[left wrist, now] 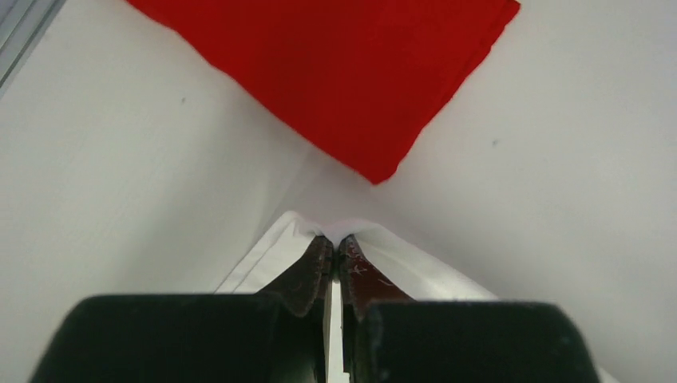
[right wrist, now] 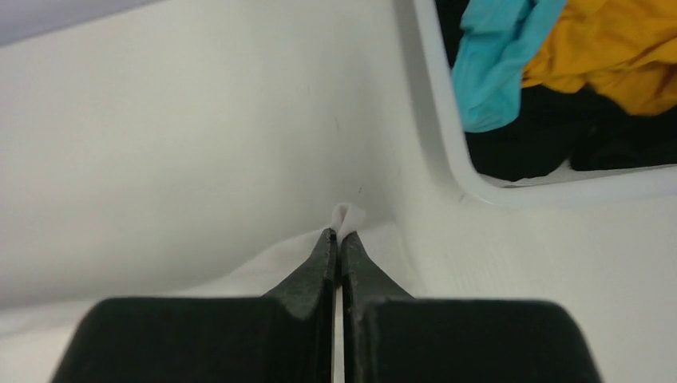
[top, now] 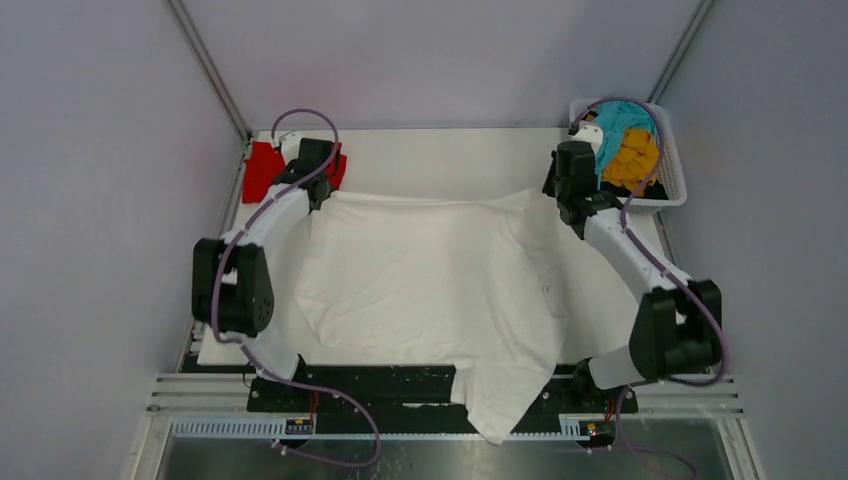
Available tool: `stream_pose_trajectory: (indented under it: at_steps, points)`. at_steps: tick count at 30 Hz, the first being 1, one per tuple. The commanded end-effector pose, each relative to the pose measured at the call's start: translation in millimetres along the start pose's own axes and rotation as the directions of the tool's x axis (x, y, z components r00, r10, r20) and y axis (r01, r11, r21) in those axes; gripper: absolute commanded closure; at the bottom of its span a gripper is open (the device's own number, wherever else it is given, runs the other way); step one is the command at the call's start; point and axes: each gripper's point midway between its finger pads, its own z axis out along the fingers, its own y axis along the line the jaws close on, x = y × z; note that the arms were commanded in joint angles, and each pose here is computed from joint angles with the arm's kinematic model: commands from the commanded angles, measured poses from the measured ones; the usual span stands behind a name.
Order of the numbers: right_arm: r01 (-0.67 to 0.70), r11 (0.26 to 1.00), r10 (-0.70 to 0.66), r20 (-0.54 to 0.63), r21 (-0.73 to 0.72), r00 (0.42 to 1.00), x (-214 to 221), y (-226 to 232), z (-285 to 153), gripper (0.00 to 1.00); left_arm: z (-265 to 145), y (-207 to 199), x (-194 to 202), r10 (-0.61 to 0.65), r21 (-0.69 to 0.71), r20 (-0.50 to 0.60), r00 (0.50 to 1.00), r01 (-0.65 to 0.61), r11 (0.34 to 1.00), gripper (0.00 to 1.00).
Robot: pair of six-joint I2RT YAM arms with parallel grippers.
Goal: Fold and stack the t-shirts
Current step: Flatten out the tshirt
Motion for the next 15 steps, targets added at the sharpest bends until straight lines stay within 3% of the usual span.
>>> stream_pose_trajectory:
  at_steps: [1, 11, 15]
  points:
    - [-0.079, 0.996, 0.083, 0.081, -0.05, 0.993, -20, 26, 36, 1.0, 32, -25, -35, -0.025, -0.024, 0.05, 0.998, 0.026, 0.999, 1.0]
    - [-0.055, 0.997, 0.056, -0.02, 0.045, 0.998, -4, 38, 103, 0.97, 91, -56, -49, -0.056, -0.024, 0.028, 0.998, 0.056, 0.998, 0.99]
    - [-0.062, 0.99, 0.077, -0.122, 0.124, 0.989, 3, 36, 132, 0.9, 112, -59, -54, -0.072, -0.073, 0.005, 0.997, 0.072, 0.995, 0.69]
